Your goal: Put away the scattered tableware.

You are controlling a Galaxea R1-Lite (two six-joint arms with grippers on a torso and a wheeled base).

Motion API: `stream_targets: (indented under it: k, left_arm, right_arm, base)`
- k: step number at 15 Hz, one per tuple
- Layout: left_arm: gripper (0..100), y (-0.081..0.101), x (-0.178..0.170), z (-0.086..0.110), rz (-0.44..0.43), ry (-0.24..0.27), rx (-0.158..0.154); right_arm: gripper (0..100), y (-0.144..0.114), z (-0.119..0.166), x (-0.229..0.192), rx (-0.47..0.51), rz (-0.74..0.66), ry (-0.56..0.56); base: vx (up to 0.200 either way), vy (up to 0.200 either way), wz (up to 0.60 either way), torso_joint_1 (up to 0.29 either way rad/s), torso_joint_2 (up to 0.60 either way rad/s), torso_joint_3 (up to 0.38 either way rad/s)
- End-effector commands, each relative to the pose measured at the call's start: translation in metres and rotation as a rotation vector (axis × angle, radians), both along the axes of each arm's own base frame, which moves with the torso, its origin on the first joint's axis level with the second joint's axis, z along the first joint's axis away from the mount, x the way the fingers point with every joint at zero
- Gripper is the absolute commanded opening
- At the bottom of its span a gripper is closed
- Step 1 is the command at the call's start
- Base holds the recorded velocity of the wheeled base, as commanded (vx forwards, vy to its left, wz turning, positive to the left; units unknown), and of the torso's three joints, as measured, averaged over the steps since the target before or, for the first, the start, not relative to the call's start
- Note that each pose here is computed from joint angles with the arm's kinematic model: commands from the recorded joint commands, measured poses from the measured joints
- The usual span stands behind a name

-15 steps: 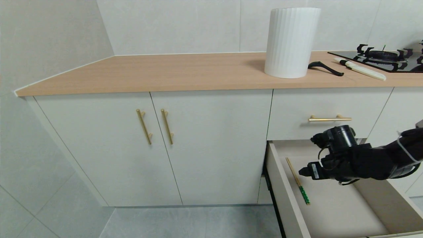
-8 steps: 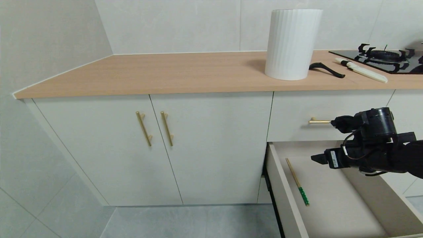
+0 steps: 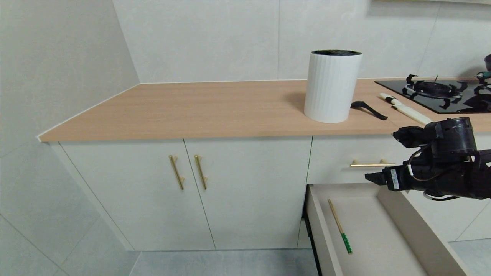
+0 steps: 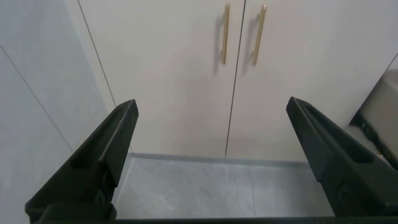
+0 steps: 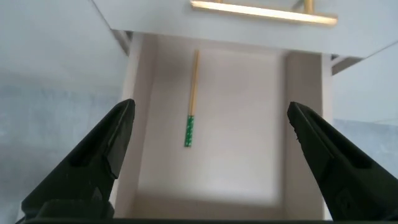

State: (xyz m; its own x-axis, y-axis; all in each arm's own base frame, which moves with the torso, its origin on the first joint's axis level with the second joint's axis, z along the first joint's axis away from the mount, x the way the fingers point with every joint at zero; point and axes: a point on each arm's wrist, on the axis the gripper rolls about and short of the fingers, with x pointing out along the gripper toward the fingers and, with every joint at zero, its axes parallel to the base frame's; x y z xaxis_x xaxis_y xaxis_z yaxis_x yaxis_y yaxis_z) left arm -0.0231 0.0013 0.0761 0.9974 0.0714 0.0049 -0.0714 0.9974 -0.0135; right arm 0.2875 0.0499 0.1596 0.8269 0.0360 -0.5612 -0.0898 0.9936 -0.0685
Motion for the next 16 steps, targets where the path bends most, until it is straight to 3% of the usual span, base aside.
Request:
stream_targets:
  k: [1, 16]
  left_arm:
    - [100, 0.0000, 0.0001, -0.0001, -0.001, 0.002, -0.001]
    - [100, 0.0000, 0.0001, -0.0001, 0.001, 0.002, -0.002]
  right_arm:
    - [100, 0.0001, 0.0012, -0.0003, 0.000, 0.001, -0.005]
    - [100, -0.0033, -0.0008, 0.0041, -0.001, -0.015, -0.004]
  base:
    - [0.000, 0.000, 0.00, 0.144, -0.46, -0.334]
    - [0.000, 0.000, 0.00, 0.177, -0.47, -0.287]
